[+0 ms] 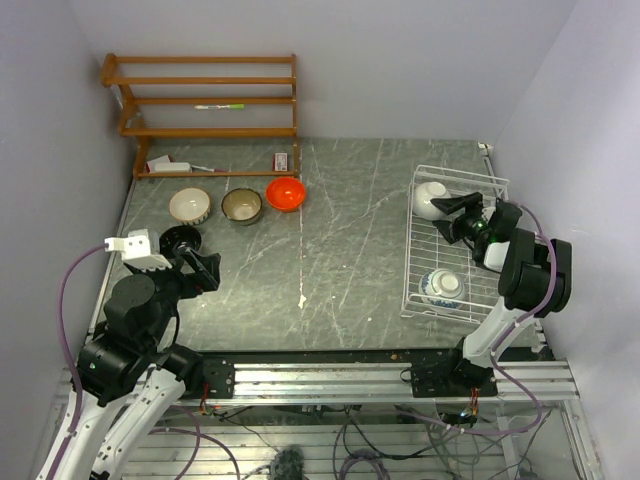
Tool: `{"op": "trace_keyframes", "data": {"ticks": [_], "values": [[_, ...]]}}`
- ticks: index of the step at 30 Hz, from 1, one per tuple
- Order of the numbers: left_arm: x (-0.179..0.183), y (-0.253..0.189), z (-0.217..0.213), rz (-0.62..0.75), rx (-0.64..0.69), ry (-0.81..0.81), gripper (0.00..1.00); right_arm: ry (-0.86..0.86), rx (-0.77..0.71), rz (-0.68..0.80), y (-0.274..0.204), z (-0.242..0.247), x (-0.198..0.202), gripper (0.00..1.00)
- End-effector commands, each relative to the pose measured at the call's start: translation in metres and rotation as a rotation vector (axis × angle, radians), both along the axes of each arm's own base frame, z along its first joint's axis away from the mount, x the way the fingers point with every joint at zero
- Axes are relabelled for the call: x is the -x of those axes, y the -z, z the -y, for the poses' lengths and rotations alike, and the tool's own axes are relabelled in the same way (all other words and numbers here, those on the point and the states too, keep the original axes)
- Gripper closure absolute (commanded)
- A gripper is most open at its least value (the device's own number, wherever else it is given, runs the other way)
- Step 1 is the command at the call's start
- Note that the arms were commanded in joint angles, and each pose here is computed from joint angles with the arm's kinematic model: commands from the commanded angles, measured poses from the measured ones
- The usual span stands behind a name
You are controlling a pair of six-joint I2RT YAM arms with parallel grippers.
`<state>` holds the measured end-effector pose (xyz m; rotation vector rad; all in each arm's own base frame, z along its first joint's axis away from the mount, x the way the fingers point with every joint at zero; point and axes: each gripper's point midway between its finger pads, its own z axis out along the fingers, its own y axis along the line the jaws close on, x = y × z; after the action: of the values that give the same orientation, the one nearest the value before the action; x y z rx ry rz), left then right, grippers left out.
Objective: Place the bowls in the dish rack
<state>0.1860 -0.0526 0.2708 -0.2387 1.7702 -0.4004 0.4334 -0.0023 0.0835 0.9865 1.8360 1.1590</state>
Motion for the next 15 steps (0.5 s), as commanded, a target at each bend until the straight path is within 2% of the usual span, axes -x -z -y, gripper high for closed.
{"op": "trace_keyframes", "data": {"ticks": [1,4,15], "values": [[-0.002,-0.008,0.000,0.014,0.002,-0.003,0.01,-0.013,0.025,-0.082,0.029,-0.004,0.007,0.21],[-0.001,-0.008,-0.001,0.016,0.005,-0.007,0.01,-0.014,0.080,-0.093,0.024,0.000,0.008,0.19],[0.000,-0.009,-0.003,0.023,0.013,-0.015,0.01,0.101,0.461,-0.206,-0.007,0.042,0.016,0.09]]}}
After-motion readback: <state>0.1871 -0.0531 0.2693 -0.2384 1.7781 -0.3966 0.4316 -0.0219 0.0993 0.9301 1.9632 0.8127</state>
